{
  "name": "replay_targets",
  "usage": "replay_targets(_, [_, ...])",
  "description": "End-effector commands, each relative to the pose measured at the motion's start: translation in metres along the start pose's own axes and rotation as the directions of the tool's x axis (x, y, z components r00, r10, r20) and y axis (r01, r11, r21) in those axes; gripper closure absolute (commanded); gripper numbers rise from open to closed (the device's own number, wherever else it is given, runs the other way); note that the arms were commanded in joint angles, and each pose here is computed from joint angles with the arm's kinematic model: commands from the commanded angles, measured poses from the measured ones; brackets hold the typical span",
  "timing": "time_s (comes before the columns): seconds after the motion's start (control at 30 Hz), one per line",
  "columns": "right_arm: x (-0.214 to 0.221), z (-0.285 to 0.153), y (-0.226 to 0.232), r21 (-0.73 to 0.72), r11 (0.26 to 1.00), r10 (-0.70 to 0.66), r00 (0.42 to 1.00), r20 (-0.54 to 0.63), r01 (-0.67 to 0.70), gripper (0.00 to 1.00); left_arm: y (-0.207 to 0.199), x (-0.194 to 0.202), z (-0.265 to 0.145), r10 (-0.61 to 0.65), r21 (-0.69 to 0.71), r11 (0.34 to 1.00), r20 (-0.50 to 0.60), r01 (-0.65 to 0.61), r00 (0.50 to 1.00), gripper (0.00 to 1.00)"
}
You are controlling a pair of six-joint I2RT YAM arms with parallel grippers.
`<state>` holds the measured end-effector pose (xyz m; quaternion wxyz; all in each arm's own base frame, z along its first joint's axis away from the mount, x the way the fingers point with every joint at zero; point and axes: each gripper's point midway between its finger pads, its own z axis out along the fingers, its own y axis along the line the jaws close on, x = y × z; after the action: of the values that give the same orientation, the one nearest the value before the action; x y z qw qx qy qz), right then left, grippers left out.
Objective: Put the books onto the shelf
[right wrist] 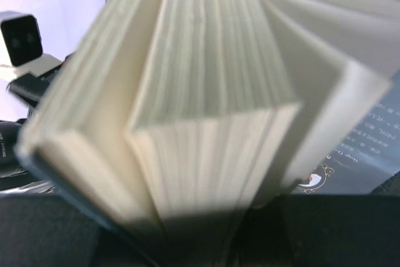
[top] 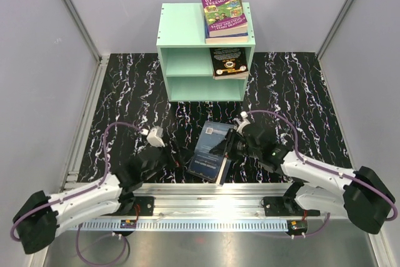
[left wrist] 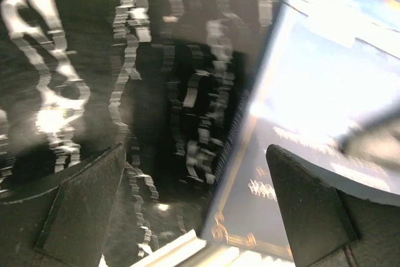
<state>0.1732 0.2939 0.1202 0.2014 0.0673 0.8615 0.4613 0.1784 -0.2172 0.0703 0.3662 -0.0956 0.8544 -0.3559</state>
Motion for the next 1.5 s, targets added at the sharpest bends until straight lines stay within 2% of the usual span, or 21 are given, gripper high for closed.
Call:
replay_targets(0.0, [-0.023,-0.012,0.029,-0.057,0.996,-0.064,0.994,0.086,0.069,1.0,-0.049,-0.005,-0.017,0.036,0.269,0.962,0.008,-0.037,0.999,0.01])
replay_targets(0.07, [-0.022,-0.009,0.032,-0.087,0.994,-0.057,0.995,0.084,0.064,1.0,-0.067,0.003,-0.024,0.064,0.376,0.925,-0.027,-0.049,0.998,0.01])
replay_targets(0.17, [-0.019,-0.006,0.042,-0.155,0.986,-0.048,0.997,0.066,0.058,1.0,-0.083,0.009,-0.028,0.087,0.462,0.885,-0.052,-0.054,0.995,0.01])
replay_targets(0.3, [-0.019,-0.009,0.059,-0.245,0.968,-0.032,0.998,0.062,0.046,1.0,-0.077,0.019,-0.018,0.103,0.436,0.898,-0.099,-0.05,0.99,0.01])
replay_targets(0.4, [-0.02,-0.014,0.068,-0.287,0.957,-0.026,0.997,0.067,0.044,1.0,-0.06,0.026,-0.007,0.104,0.354,0.934,-0.128,-0.052,0.986,0.01])
replay_targets(0.57, [-0.02,-0.02,0.07,-0.315,0.948,-0.021,0.997,0.068,0.041,1.0,-0.043,0.027,-0.003,0.077,0.297,0.954,-0.113,-0.04,0.991,0.02])
replay_targets(0.6, [-0.02,-0.022,0.073,-0.329,0.943,-0.02,0.997,0.07,0.042,1.0,-0.042,0.03,-0.004,0.077,0.306,0.951,-0.116,-0.038,0.99,0.03])
replay_targets(0.7, [-0.019,-0.022,0.071,-0.347,0.937,-0.018,0.997,0.074,0.042,1.0,-0.06,0.026,-0.012,0.077,0.396,0.918,-0.106,-0.029,0.991,0.17])
replay_targets(0.73, [-0.018,-0.021,0.07,-0.349,0.936,-0.015,0.997,0.074,0.04,1.0,-0.071,0.025,-0.018,0.077,0.453,0.891,-0.104,-0.021,0.992,0.21])
replay_targets(0.93, [-0.019,-0.012,0.059,-0.35,0.936,-0.003,0.995,0.096,0.036,1.0,-0.118,0.027,-0.048,0.121,0.665,0.747,-0.139,0.002,0.983,0.29])
replay_targets(1.03, [-0.019,-0.009,0.056,-0.355,0.934,0.005,0.995,0.101,0.032,1.0,-0.133,0.028,-0.059,0.145,0.728,0.685,-0.164,0.021,0.976,0.37])
replay_targets(1.1, [-0.021,-0.009,0.055,-0.362,0.932,0.007,0.994,0.11,0.034,1.0,-0.136,0.031,-0.062,0.154,0.743,0.669,-0.18,0.031,0.972,0.44])
replay_targets(1.27, [-0.022,-0.009,0.047,-0.354,0.934,0.007,0.99,0.138,0.042,1.0,-0.149,0.03,-0.083,0.157,0.818,0.572,-0.176,0.056,0.972,0.57])
replay_targets(1.4, [-0.021,-0.008,0.042,-0.368,0.929,0.014,0.989,0.147,0.042,1.0,-0.158,0.028,-0.1,0.164,0.865,0.497,-0.173,0.071,0.971,0.56])
replay_targets(1.43, [-0.019,-0.006,0.036,-0.36,0.932,0.02,0.99,0.141,0.033,1.0,-0.164,0.026,-0.109,0.171,0.888,0.455,-0.169,0.074,0.971,0.47])
replay_targets(1.47, [-0.018,-0.006,0.037,-0.37,0.929,0.023,0.99,0.139,0.031,1.0,-0.165,0.027,-0.109,0.175,0.891,0.446,-0.175,0.081,0.969,0.43])
